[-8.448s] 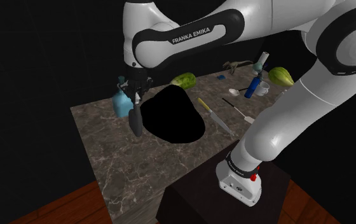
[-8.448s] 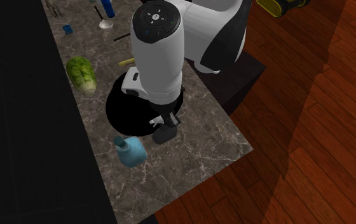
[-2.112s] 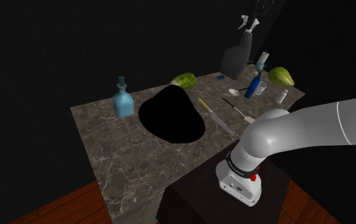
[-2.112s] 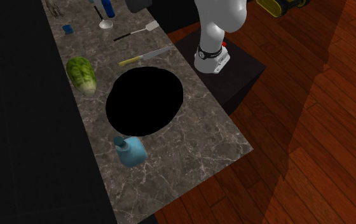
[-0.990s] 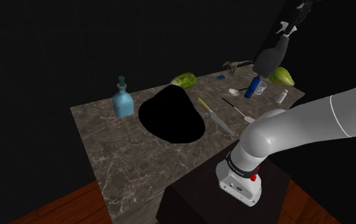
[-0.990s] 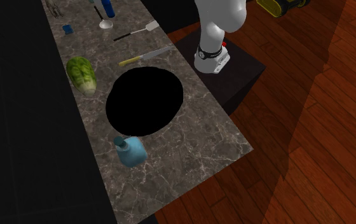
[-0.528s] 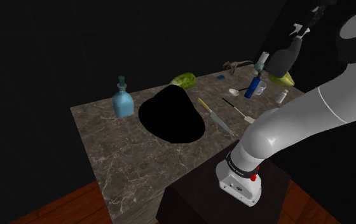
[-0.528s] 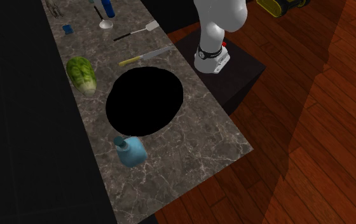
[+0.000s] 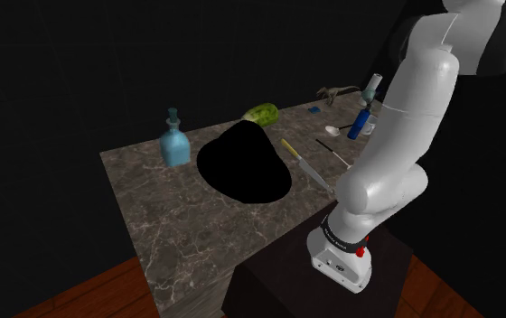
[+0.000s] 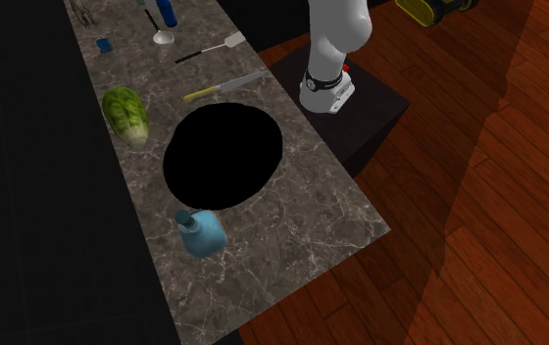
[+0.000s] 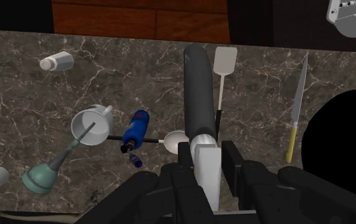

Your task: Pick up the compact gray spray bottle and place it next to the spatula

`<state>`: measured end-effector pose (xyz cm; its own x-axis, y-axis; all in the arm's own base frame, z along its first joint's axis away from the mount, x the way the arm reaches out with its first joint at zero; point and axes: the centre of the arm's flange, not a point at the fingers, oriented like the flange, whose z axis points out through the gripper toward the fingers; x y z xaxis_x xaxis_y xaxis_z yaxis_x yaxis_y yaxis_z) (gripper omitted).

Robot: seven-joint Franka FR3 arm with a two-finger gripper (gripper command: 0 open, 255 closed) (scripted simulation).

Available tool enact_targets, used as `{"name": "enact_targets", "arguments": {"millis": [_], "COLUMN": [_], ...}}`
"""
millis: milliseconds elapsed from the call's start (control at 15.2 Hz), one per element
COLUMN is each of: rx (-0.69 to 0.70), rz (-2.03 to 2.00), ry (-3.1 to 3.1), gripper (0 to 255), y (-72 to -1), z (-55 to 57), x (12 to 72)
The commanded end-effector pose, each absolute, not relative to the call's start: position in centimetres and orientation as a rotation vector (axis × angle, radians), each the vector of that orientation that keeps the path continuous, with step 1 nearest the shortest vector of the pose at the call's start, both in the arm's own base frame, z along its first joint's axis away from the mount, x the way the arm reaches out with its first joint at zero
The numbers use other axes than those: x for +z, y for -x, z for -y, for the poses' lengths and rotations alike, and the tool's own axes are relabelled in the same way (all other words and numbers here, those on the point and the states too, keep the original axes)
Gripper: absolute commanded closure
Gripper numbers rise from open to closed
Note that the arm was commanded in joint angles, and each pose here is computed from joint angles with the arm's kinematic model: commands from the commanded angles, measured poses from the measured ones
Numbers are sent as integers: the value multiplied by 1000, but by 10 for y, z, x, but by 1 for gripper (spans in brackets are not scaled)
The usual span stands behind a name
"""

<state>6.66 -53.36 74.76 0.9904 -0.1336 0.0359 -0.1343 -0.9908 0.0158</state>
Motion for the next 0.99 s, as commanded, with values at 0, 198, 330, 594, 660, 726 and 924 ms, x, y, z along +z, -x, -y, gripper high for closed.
{"name": "enact_targets", "arguments": {"millis": [0,198,330,594,660,726,924], "rx": [56,56,56,56,56,56,56], "rz": [202,202,202,202,202,202,202], "ry": [-3122,-3122,-3122,-3122,-3122,-3122,-3122], "gripper": [255,255,255,255,255,255,255], "y": [-50,-44,-44,-44,-44,-44,-44], "z": [560,571,571,571,571,571,571], "x": [741,731,720,699,694,689,673]}}
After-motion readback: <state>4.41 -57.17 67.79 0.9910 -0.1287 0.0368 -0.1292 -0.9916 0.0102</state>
